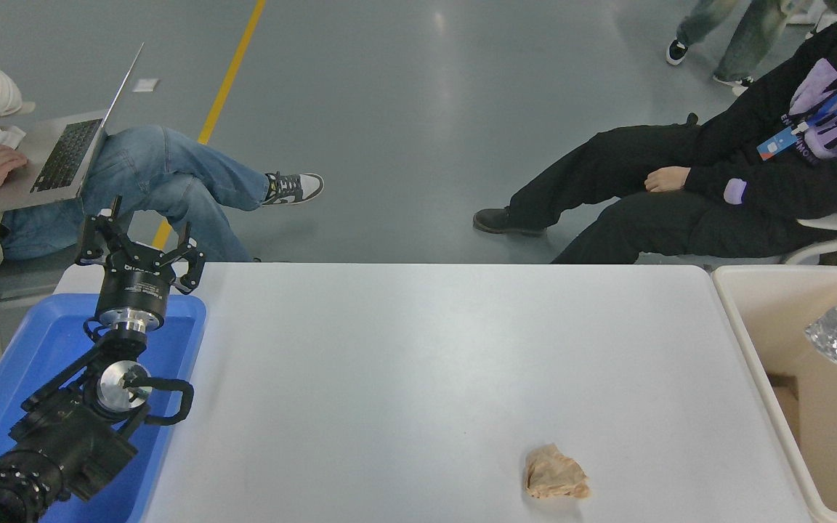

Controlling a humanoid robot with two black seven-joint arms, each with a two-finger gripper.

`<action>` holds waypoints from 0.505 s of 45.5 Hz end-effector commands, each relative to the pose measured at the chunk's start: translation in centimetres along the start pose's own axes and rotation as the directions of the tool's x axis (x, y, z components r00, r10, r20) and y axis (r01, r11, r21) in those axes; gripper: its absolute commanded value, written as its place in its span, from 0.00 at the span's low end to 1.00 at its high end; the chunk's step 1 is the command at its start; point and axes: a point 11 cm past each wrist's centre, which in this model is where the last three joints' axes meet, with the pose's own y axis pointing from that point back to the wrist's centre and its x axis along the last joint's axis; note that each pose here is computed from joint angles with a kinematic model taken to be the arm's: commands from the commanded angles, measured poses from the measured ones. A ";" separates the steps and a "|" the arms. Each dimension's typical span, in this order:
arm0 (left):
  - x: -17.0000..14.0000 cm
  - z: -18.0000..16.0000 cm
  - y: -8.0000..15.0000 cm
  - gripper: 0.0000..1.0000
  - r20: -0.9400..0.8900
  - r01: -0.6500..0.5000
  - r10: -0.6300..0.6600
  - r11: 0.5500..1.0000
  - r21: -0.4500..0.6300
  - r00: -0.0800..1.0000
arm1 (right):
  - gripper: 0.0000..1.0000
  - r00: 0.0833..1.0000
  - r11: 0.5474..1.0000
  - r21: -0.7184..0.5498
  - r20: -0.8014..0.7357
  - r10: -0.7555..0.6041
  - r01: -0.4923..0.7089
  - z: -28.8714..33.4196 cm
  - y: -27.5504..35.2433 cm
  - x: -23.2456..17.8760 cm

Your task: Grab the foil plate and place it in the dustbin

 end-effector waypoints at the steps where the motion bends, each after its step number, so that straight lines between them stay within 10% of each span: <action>1: 0.0 0.0 0.0 0.99 0.000 0.000 0.000 1.000 0.000 1.000 | 0.00 0.993 0.993 -0.026 -0.033 0.113 -0.114 0.9 -1.1 -2.1; 23: 0.0 0.0 0.0 0.99 0.001 -0.001 0.001 1.000 0.000 1.000 | 0.00 0.989 0.989 -0.028 -0.041 0.142 -0.143 1.0 -1.2 -2.9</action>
